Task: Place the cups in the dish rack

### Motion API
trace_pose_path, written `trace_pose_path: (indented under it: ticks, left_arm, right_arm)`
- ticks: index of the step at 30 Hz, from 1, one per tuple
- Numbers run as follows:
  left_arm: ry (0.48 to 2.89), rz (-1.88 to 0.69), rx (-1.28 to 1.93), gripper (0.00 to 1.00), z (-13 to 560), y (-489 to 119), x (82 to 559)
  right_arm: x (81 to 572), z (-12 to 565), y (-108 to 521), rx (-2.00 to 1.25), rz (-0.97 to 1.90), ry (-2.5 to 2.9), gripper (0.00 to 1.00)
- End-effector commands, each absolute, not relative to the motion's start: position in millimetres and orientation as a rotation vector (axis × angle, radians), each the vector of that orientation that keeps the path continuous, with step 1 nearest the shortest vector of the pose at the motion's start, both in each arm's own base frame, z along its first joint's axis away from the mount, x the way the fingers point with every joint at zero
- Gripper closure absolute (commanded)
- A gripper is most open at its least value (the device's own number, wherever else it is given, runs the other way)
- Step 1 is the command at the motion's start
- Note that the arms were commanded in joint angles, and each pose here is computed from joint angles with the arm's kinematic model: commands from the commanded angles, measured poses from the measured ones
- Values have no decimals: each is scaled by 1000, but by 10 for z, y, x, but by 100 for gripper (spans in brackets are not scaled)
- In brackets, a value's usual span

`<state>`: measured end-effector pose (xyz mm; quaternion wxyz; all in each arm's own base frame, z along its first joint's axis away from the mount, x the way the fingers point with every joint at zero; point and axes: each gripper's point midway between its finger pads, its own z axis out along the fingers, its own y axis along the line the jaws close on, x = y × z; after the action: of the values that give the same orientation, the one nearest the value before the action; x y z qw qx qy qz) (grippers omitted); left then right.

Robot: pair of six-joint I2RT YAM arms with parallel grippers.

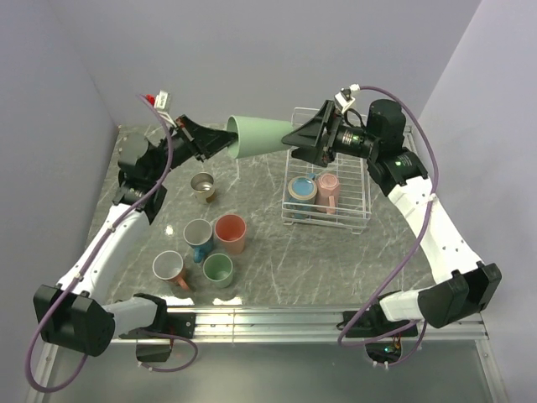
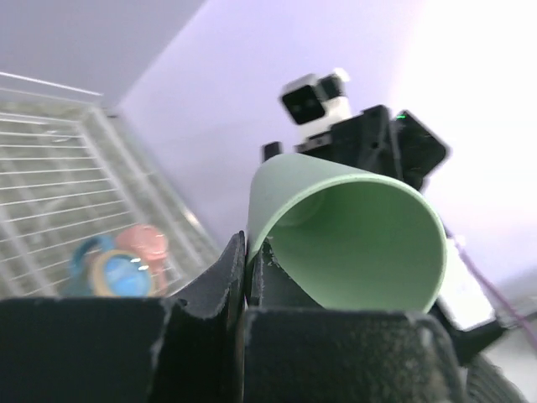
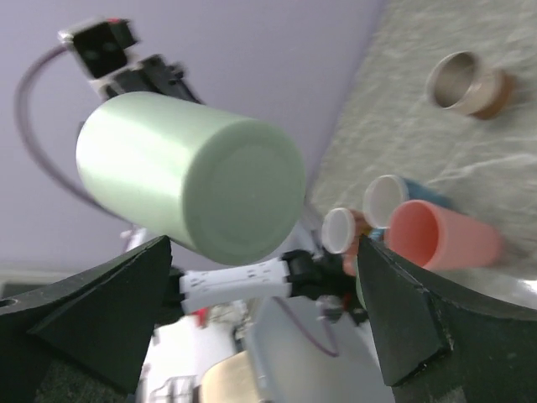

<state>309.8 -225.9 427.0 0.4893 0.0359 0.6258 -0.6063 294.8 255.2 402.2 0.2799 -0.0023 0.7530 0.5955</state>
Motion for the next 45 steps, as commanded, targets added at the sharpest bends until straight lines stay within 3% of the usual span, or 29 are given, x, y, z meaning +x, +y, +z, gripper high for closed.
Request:
trace_pose_path:
  ticks: [1,8,18,21,22,27,30,32,33,35,36,42,45]
  left_arm:
    - [1305,-1692,210,100,4720,-2272,2656]
    - [1230,-1858,141,100,4626,-2216,2506]
    - [1249,-1852,140,100,4621,-2353,2476]
    - [1268,-1846,131,100,4586,-2448,2477]
    - [1274,-1850,138,100,4567,-2494,2456]
    - [1296,-1833,95,100,4501,-2570,2469]
    - [1314,-1796,47,100,4485,-2569,2521]
    - [1315,-1772,35,100,4508,-2565,2542]
    - [1333,-1763,27,97,4478,-2577,2565]
    - [1382,-1731,13,83,4418,-2587,2610]
    - [1400,-1717,7,67,4396,-2587,2621]
    - [1539,-1569,-62,35,4138,-2507,2713]
    - [1596,-1503,-96,24,3992,-2438,2769]
  right_arm:
    - [2701,4485,2568,-113,1767,1855,2]
    - [2603,4582,2577,-112,1860,1799,2]
    - [2469,4588,2575,-97,1884,1790,5]
    - [2443,4590,2589,-101,1890,1789,18]
    - [2414,4613,2595,-109,1894,1784,27]
    - [2329,4631,2608,-130,1890,1791,43]
    - [2262,4610,2597,-144,1881,1794,60]
    - [2249,4601,2587,-140,1878,1789,77]
    - [2241,4585,2585,-137,1873,1791,82]
    - [2252,4577,2574,-130,1856,1793,97]
    - [2257,4560,2576,-126,1848,1801,100]
    - [2334,4614,2548,-133,1803,1807,100]
    - [2432,4635,2509,-116,1781,1811,100]
